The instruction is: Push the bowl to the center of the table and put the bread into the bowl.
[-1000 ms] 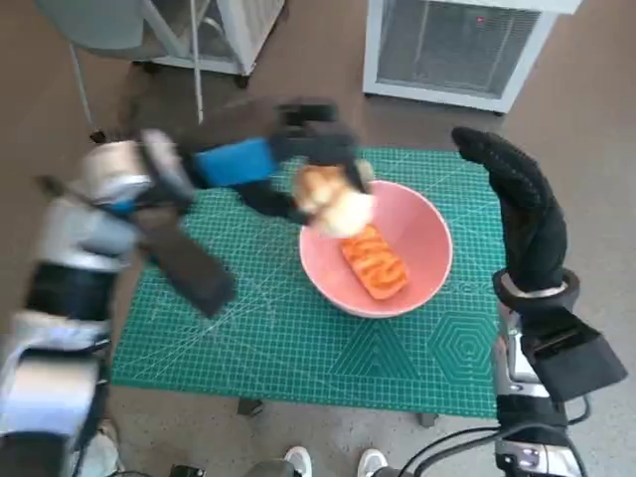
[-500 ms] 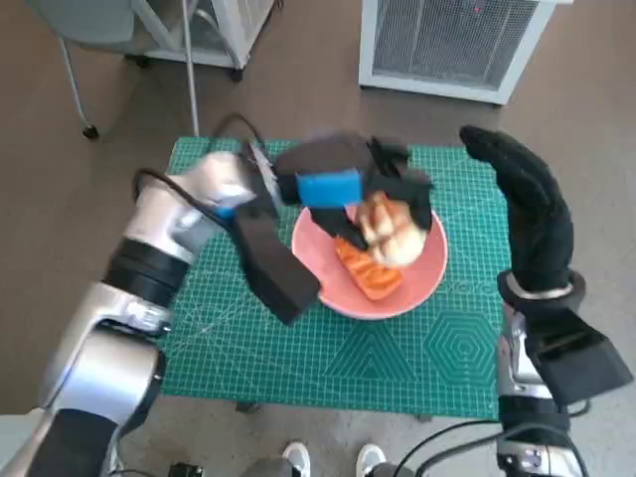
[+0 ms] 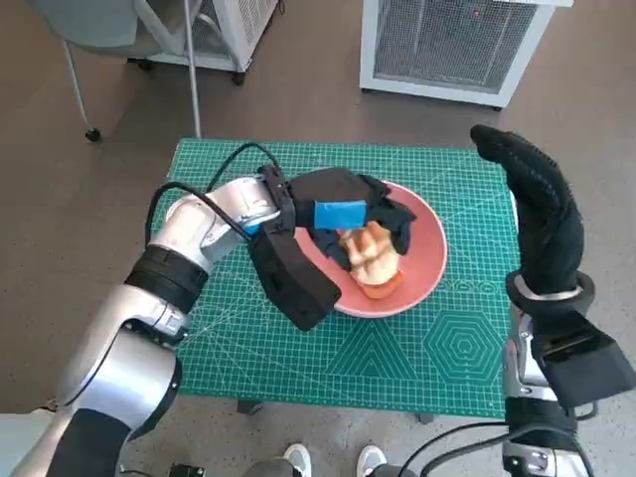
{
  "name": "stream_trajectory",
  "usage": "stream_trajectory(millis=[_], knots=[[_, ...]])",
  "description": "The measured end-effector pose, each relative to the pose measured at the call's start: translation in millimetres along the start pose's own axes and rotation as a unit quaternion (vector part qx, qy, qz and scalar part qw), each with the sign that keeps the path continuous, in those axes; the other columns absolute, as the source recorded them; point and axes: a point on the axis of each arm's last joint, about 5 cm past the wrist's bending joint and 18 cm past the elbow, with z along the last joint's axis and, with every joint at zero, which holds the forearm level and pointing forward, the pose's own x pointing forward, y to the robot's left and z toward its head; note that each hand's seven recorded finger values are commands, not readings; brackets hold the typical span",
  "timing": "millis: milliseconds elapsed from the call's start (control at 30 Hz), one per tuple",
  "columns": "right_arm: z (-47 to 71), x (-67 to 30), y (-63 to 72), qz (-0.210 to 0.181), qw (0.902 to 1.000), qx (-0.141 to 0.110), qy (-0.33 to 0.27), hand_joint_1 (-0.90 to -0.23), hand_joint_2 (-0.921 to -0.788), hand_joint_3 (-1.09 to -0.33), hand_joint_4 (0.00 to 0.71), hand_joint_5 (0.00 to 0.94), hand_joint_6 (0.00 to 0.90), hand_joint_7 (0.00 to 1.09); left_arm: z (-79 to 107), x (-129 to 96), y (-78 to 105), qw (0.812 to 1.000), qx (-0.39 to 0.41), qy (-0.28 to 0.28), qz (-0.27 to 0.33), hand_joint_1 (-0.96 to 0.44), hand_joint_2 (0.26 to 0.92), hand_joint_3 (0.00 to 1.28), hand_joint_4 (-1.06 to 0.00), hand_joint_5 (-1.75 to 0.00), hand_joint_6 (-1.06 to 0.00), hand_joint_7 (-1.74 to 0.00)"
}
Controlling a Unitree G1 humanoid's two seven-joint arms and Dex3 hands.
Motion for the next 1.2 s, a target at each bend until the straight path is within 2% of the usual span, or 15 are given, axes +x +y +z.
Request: stream_trajectory(millis=[100,300,600,833,1100,1200], knots=[[-0.1,-0.1,0.2,-0.001,1.0000,0.000,0.000,-0.671,-0.921,-0.834,0.263,0.005,-0.001,0.63,-1.2,-1,-1.8,1.000,-0.011,0.011,-0.008,-0.45,0.827,0.03,-0.09,-0.03,-0.11,-0.30],[-0.8,-0.4,1.8,-0.003,1.0000,0.002,0.001,-0.674,-0.921,-0.833,0.262,0.005,-0.001,0.63,-2.6,-5,-1.2,0.998,-0.051,0.023,-0.011,-0.63,0.865,0.03,-0.02,0.00,-0.06,-0.24],[-1.4,0.2,5.7,-0.002,1.0000,0.009,0.001,-0.675,-0.921,-0.830,0.261,0.004,-0.001,0.63,-6.2,-19,17.4,0.981,-0.188,0.011,0.037,-0.66,0.870,0.02,0.00,0.00,-0.05,-0.23],[-1.5,3.0,6.5,-0.003,0.9999,0.015,0.003,-0.677,-0.921,-0.821,0.260,0.004,-0.001,0.63,-14.1,-42,33.7,0.949,-0.300,-0.025,0.091,-0.72,0.911,0.05,0.00,0.00,-0.02,-0.21],[1.1,12.7,5.1,-0.006,0.9994,0.033,-0.006,-0.662,-0.921,-0.806,0.253,0.000,-0.001,0.62,-22.1,-67,31.4,0.911,-0.362,-0.063,0.188,-0.81,0.920,0.31,-0.01,0.00,-0.03,-0.23],[3.2,17.8,4.6,-0.006,0.9991,0.040,-0.012,-0.646,-0.921,-0.806,0.251,0.000,-0.001,0.62,-22.6,-72,24.9,0.889,-0.379,-0.081,0.242,-0.83,0.921,0.45,-0.03,-0.01,-0.01,-0.33]])
